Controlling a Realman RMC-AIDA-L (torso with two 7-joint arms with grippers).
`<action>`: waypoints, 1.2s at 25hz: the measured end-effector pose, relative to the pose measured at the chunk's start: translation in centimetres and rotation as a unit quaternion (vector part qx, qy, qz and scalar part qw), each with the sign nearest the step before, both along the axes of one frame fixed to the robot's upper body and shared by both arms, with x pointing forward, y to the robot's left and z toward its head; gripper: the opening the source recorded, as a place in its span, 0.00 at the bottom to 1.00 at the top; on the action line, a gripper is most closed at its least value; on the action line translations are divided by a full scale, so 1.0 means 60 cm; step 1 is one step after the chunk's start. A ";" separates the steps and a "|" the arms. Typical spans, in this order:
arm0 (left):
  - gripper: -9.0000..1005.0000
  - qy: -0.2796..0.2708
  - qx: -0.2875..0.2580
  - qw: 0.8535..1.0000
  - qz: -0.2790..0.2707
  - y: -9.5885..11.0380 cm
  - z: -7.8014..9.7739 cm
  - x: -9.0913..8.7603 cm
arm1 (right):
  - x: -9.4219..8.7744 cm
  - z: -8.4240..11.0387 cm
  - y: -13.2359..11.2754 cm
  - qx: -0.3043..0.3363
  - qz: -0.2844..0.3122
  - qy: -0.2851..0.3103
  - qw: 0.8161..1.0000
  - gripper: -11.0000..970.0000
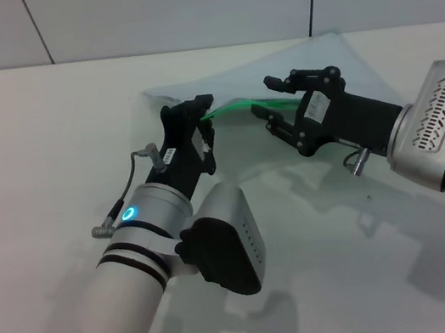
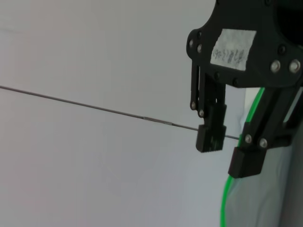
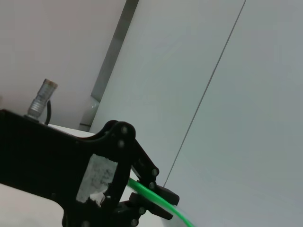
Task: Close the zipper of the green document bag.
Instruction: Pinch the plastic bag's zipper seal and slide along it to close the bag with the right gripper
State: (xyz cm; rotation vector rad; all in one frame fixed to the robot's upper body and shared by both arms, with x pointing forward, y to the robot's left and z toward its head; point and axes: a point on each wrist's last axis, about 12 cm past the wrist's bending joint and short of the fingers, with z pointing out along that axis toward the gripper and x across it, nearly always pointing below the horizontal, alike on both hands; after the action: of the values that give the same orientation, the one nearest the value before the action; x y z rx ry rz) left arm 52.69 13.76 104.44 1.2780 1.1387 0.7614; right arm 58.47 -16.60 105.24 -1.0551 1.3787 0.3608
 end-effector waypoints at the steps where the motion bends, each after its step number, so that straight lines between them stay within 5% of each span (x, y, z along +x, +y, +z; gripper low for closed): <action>1: 0.06 -0.001 0.001 1.000 -0.002 -0.001 0.000 0.000 | 0.000 0.000 0.000 0.000 -0.001 0.000 1.000 0.44; 30: 0.06 -0.004 0.002 1.000 -0.005 -0.001 0.000 -0.002 | 0.000 -0.008 -0.011 -0.014 -0.012 0.007 1.000 0.32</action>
State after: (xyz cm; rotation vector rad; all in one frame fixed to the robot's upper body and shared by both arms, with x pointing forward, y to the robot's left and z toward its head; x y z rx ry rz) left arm 52.58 13.70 104.46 1.2830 1.1235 0.7615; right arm 58.49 -17.24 104.74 -1.0600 1.4126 0.3323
